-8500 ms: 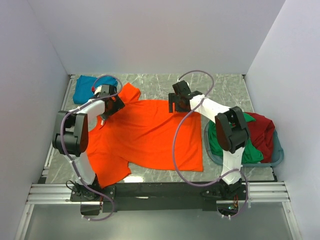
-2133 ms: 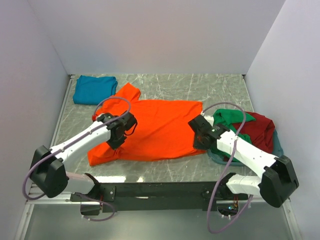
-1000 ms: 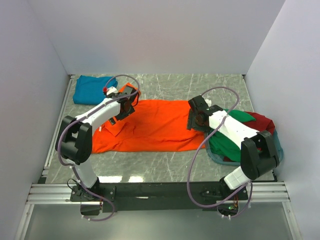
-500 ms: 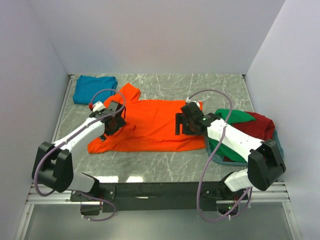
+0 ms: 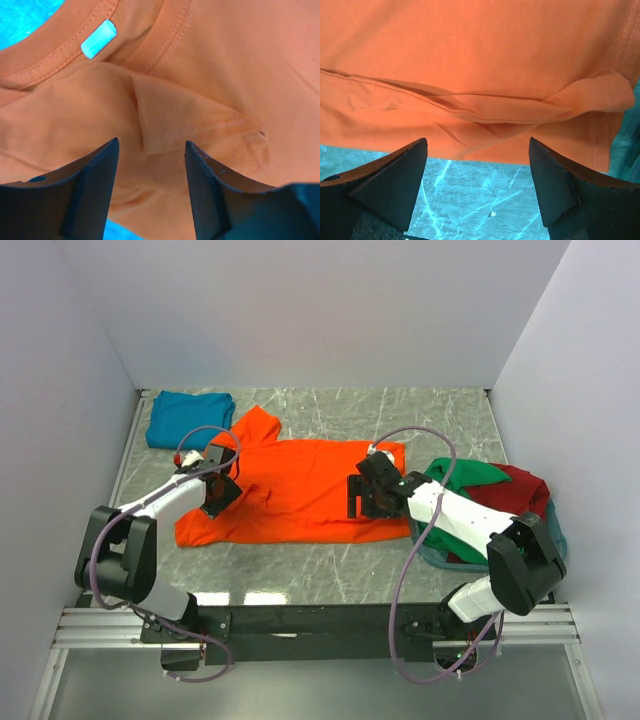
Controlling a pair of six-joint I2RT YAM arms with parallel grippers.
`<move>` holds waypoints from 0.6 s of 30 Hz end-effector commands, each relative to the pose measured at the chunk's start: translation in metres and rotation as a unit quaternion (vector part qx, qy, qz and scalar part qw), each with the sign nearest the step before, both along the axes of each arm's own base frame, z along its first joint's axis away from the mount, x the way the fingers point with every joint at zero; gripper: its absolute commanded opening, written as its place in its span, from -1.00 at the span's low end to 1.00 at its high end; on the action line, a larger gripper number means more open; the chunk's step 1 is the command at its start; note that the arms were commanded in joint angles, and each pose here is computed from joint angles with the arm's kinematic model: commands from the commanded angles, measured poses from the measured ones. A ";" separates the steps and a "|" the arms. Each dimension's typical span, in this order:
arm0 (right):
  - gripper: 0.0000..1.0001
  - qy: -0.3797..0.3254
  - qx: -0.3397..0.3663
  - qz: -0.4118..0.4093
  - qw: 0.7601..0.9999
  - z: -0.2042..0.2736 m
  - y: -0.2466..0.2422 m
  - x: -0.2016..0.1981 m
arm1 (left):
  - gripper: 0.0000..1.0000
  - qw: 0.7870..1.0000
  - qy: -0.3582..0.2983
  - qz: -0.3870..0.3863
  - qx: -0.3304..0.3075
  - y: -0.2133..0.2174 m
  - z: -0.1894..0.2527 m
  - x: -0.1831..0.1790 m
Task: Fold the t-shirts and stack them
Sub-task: Fold the tshirt
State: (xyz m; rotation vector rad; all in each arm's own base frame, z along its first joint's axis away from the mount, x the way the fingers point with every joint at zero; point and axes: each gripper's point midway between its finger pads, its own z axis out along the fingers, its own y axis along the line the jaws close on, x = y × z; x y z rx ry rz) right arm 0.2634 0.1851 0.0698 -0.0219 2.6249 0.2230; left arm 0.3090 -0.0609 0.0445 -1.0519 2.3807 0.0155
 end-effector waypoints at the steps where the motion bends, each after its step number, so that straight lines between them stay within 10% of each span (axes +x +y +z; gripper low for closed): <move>1: 0.76 -0.019 -0.002 -0.005 1.000 0.004 -0.001 0.005 | 0.19 1.000 -0.013 -0.012 -0.017 -0.006 -0.001 0.014; 8: 0.76 -0.023 -0.013 -0.014 1.000 0.003 -0.010 0.002 | -0.14 1.000 0.000 -0.012 -0.019 -0.008 -0.013 0.021; 13: 0.77 -0.028 -0.025 -0.019 0.999 0.005 -0.014 0.003 | -0.84 1.000 0.004 -0.001 -0.012 -0.003 -0.011 0.022; 18: 0.77 -0.029 -0.019 -0.017 0.999 0.006 -0.012 0.005 | -0.93 1.000 -0.009 0.006 -0.002 0.003 0.005 0.033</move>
